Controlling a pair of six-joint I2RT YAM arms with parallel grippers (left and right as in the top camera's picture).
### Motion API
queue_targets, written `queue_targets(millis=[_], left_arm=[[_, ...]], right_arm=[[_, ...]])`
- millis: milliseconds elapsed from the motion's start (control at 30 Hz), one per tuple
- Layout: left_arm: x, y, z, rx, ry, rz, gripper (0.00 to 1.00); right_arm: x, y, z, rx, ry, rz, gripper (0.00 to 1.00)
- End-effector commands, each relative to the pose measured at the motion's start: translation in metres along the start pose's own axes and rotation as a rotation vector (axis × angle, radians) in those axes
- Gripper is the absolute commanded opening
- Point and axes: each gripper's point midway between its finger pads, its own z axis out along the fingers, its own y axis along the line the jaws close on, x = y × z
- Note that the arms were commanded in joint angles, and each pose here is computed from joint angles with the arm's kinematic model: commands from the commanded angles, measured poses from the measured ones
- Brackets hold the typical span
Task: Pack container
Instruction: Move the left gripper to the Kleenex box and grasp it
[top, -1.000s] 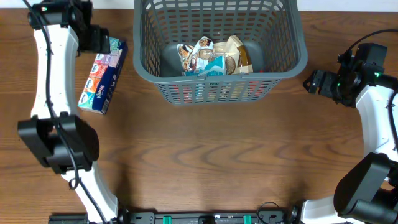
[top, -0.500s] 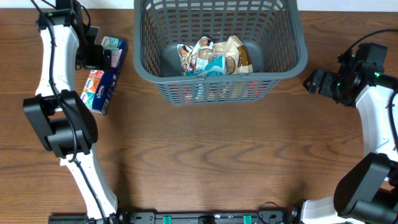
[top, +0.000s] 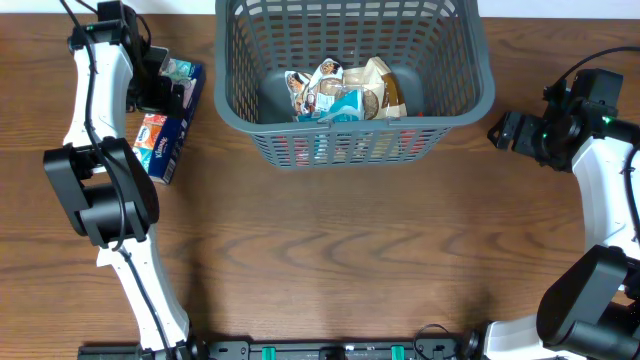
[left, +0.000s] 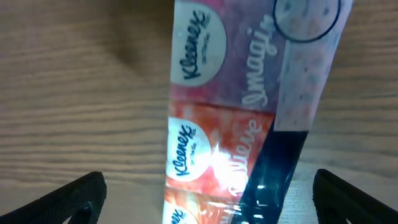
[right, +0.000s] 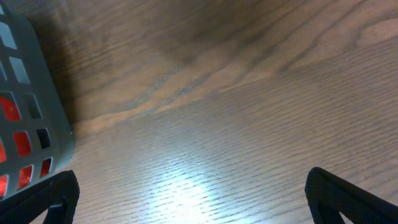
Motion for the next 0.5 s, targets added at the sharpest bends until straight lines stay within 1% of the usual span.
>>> queue_targets(millis=[0,300,467], left_arm=[[0.002,-0.002,0.006,0.010,0.011,0.026,0.99],[0.018,-0.016,0.045,0.050,0.121,0.047,0.99],[0.018,-0.024,0.060,0.057,0.139,0.062,0.99]], right_arm=[[0.001,0.002,0.001,-0.005,0.001,-0.020,0.99],[0.001,0.002,0.001,-0.005,0.001,-0.020,0.99],[0.001,0.002,0.001,-0.005,0.001,-0.020,0.99]])
